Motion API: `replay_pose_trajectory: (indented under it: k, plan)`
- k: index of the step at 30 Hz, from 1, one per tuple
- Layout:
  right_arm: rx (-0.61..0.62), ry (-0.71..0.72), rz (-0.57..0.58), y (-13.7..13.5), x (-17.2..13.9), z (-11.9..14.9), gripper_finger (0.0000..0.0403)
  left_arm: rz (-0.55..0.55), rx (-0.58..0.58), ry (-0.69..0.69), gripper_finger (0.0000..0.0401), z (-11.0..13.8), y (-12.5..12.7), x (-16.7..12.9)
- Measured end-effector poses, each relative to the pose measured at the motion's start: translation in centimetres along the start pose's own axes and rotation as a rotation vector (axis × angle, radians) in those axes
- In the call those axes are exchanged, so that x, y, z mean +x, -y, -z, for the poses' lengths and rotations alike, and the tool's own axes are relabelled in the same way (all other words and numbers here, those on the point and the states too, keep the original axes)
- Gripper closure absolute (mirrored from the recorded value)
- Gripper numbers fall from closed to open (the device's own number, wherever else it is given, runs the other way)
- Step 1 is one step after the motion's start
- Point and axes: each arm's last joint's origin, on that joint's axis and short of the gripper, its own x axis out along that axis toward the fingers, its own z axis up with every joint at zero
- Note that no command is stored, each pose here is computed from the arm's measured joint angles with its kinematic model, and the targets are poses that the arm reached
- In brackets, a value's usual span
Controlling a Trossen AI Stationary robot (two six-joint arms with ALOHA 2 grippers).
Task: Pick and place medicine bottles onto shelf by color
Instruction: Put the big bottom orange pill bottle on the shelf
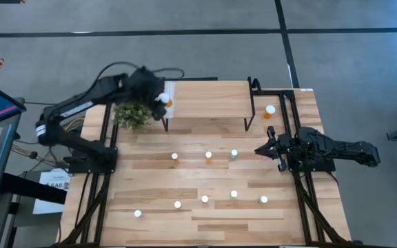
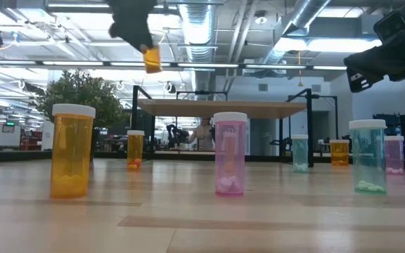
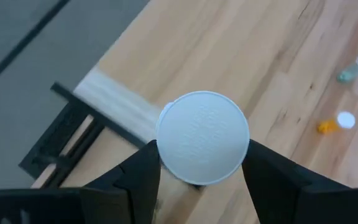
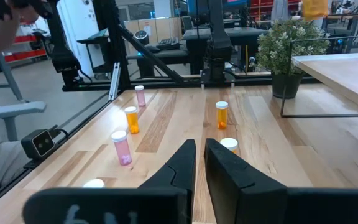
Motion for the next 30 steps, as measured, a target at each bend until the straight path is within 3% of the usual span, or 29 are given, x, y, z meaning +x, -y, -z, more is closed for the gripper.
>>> replay_pose_trajectory:
  k: [8, 16, 30]
  plan:
    - [0.0, 0.0, 0.0, 0.0, 0.0, 0.0, 0.0342, 0.061, -0.007, -0.068, 0.0211, -4.2, -2.4, 4.7]
    - [0.0, 0.0, 0.0, 0.0, 0.0, 0.0, 0.0342, 0.028, -0.028, -0.096, 0.0211, -6.9, -4.5, 8.2]
    - [0.0, 0.0, 0.0, 0.0, 0.0, 0.0, 0.0342, -0.001, -0.09, -0.164, 0.0211, -5.9, -7.7, 9.5]
